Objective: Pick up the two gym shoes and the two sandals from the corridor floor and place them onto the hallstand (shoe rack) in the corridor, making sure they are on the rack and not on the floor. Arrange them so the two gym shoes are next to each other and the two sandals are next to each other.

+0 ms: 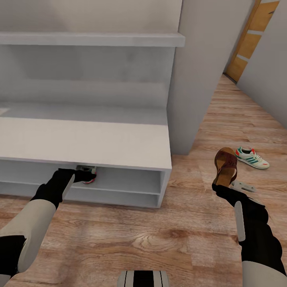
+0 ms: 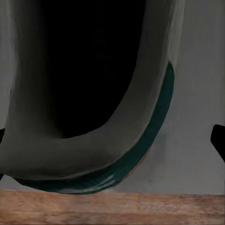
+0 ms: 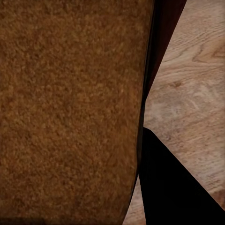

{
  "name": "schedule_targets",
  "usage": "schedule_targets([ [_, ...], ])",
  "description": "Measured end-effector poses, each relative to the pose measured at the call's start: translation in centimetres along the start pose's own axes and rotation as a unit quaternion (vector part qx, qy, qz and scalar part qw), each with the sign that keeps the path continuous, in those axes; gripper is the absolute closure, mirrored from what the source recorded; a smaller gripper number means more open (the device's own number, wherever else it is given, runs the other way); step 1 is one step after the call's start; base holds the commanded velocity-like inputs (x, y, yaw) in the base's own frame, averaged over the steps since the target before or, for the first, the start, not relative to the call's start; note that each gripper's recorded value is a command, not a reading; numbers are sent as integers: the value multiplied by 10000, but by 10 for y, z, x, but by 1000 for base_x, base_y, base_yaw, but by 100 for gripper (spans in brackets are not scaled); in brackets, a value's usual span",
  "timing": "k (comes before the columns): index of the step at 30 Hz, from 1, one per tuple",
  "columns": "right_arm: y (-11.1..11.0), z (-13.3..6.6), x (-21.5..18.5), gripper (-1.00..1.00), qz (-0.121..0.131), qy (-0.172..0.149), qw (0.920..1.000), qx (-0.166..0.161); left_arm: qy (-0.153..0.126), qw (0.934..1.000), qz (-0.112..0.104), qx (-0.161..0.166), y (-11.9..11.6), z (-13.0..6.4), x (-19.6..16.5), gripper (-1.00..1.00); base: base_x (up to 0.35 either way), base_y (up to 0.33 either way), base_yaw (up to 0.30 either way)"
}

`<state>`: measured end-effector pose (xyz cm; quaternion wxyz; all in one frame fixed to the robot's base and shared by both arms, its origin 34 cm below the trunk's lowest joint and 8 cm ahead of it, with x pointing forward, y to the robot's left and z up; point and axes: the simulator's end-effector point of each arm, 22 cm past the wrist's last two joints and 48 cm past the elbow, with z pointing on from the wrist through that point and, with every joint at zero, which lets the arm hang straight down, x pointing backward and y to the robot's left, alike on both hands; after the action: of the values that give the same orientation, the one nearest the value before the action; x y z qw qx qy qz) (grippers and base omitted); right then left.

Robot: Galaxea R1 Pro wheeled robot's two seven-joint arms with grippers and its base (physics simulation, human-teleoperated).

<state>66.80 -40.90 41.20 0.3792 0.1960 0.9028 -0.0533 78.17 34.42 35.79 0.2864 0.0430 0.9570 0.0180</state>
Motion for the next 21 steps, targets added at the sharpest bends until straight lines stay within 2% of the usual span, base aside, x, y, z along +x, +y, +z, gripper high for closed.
schedule_targets([
  [13, 0, 0, 0, 100, -2, 0, 10000, -1, -1, 10000, -4, 8, 0, 0, 0, -100, -5, 0, 0],
  [21, 0, 0, 0, 100, -2, 0, 10000, 0, -1, 10000, -7, 13, -1, 0, 0, -100, -275, 0, 0],
])
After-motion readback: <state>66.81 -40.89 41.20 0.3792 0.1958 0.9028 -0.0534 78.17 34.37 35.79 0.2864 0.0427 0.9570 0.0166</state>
